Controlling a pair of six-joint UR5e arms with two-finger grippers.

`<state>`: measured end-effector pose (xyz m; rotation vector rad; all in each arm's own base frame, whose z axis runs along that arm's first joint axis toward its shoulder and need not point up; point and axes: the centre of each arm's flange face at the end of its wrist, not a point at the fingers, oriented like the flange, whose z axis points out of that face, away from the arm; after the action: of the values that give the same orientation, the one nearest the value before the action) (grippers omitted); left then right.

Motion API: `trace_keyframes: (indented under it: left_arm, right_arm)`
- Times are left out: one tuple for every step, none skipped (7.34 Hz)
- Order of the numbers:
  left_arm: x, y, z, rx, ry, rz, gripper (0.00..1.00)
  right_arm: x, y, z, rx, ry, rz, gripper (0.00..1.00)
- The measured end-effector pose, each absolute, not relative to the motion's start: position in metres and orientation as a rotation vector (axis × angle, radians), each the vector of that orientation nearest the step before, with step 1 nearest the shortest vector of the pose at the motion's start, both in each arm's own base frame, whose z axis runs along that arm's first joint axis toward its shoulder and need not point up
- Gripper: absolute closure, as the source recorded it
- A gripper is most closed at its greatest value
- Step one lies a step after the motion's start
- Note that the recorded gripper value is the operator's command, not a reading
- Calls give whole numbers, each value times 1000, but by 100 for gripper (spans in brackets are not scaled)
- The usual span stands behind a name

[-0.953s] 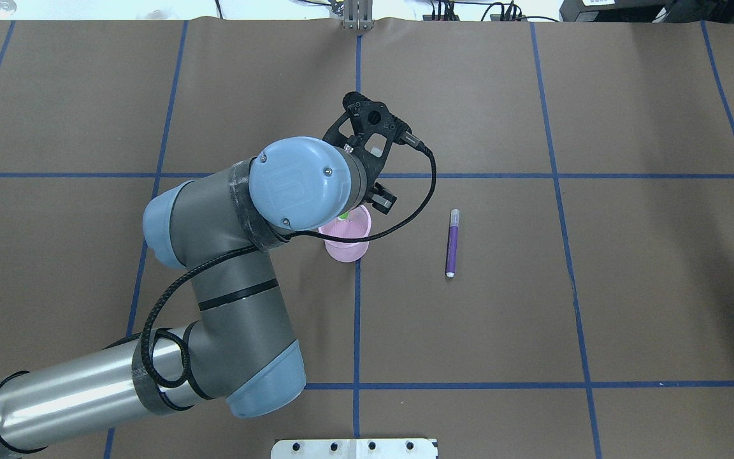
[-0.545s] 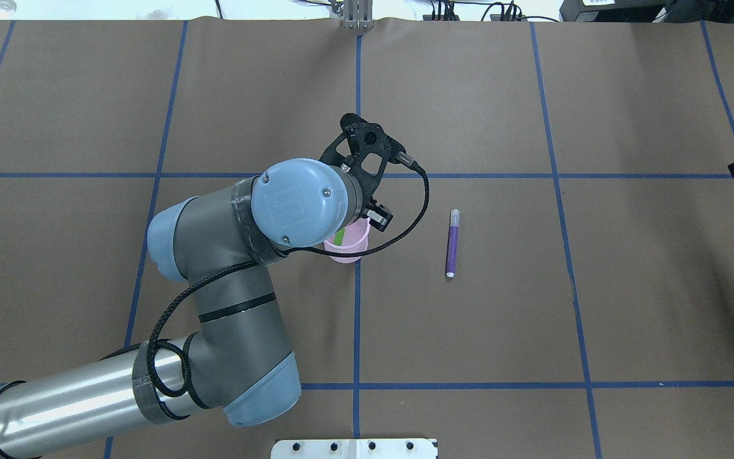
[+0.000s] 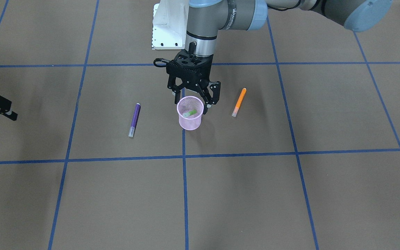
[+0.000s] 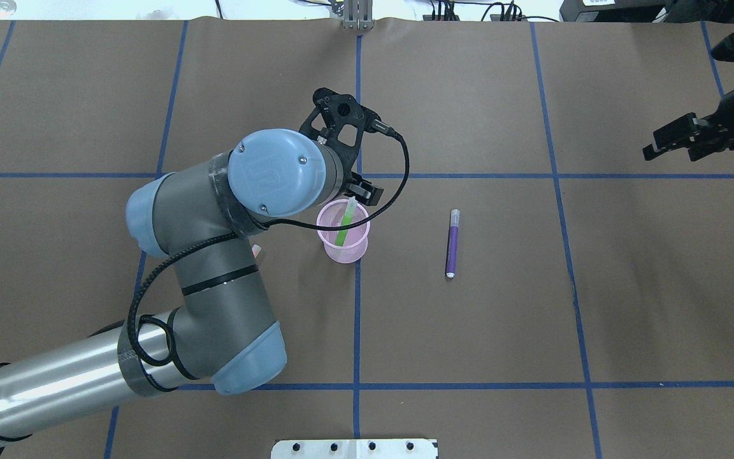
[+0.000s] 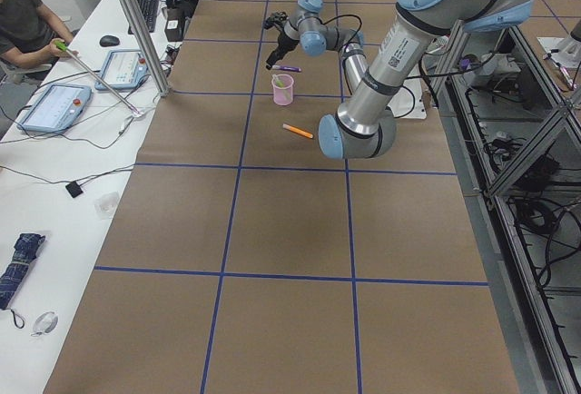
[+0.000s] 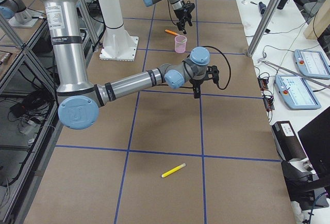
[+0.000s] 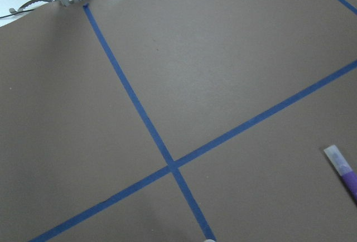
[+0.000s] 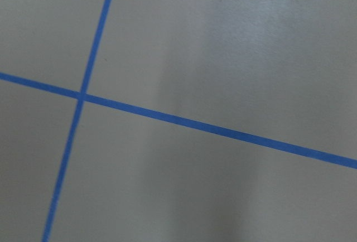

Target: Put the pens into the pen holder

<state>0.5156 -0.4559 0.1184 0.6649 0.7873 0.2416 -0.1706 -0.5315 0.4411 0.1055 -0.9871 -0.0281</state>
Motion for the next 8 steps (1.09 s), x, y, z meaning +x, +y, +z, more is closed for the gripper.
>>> trace_keyframes:
  left_arm:
    - [498,-475,127,625,799,231,5]
    - [479,-493,140,579,809,222,5]
    - [463,-507,158,542,802,208,9]
    - [449,-518,177,516,788,191,9]
    - [432,-529,195,490,779,175,9]
    - [416,-539,208,469,778,162,9]
    - [403,-546,215,457,777,147,9]
    - [387,-555,220,440,770,126,9]
  right_arm:
    - [-190,-533,421,84,-996,18,2]
    - [-195,-529,420,72,-985,55,7]
    - [-185,-523,440,74,-941,84,7]
    - [-171,-517,468,91,-883,75,7]
    - [-154,-510,501,110,-826,27,7]
    - [-133,-506,536,121,-778,-28,8]
    - [-110,-506,572,130,-738,-94,8]
    - [-87,-508,610,131,-706,-169,8]
